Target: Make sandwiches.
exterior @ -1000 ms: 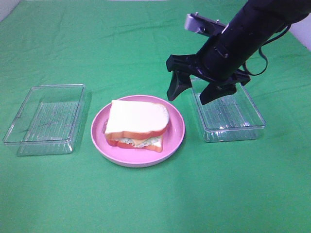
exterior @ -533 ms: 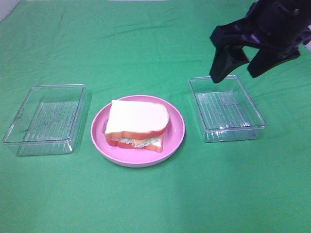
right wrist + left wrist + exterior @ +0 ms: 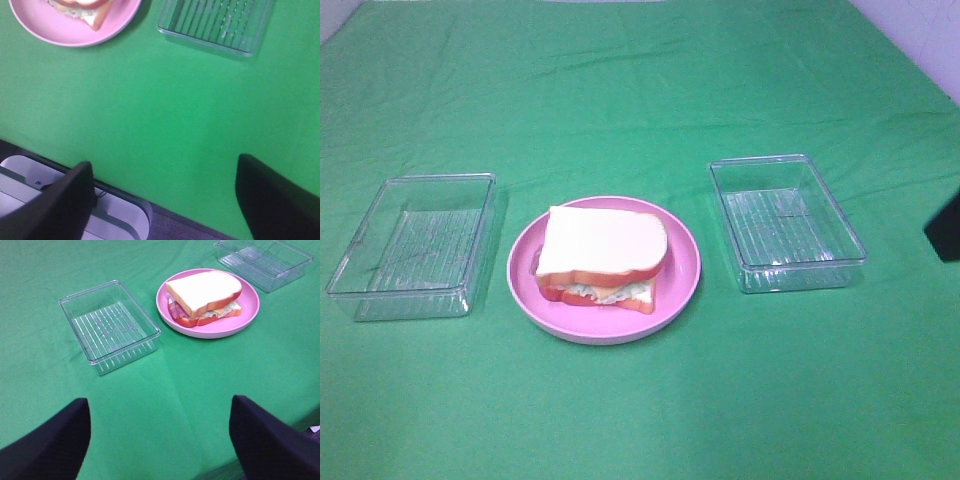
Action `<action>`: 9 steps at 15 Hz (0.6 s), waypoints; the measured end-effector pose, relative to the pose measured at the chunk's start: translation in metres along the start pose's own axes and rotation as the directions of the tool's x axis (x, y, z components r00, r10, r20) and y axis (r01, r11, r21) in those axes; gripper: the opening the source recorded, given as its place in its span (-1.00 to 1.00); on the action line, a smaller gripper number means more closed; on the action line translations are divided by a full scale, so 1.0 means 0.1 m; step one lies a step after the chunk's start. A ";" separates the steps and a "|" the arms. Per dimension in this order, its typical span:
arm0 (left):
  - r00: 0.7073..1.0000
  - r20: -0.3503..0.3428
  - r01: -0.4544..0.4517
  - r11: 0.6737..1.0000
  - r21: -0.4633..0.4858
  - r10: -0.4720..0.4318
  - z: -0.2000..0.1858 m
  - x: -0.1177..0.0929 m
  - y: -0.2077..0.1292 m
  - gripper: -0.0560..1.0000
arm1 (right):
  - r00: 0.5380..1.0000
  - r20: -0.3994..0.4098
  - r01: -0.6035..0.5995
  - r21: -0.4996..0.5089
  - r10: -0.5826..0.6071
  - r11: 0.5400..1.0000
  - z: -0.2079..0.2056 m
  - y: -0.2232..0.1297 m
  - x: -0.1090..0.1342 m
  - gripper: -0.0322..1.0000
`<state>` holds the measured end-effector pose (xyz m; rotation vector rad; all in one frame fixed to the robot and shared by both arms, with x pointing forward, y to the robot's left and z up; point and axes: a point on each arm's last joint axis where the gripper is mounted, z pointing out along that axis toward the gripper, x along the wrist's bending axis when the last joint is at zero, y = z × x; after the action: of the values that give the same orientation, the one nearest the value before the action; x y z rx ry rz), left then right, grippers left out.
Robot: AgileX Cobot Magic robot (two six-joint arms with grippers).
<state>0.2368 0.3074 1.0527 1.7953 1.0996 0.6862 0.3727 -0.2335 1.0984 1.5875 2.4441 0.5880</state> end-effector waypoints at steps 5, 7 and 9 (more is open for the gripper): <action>1.000 0.002 -0.002 1.000 0.000 0.002 0.00 0.00 0.00 0.49 | 0.998 0.051 0.032 -0.128 -0.025 0.991 -0.07 -0.85 -0.04 0.48; 1.000 0.002 -0.002 1.000 0.000 0.002 0.00 0.00 0.00 0.49 | 0.998 0.053 0.038 -0.208 -0.028 0.977 -0.07 -1.13 -0.04 0.48; 1.000 0.002 -0.002 1.000 0.000 0.002 0.00 0.00 0.00 0.49 | 0.998 0.048 0.043 -0.273 -0.031 0.961 -0.08 -1.34 -0.03 0.48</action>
<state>0.2367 0.3073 1.0526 1.7970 1.0968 0.6857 0.2594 -0.2860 1.0498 1.4256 2.2398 0.8348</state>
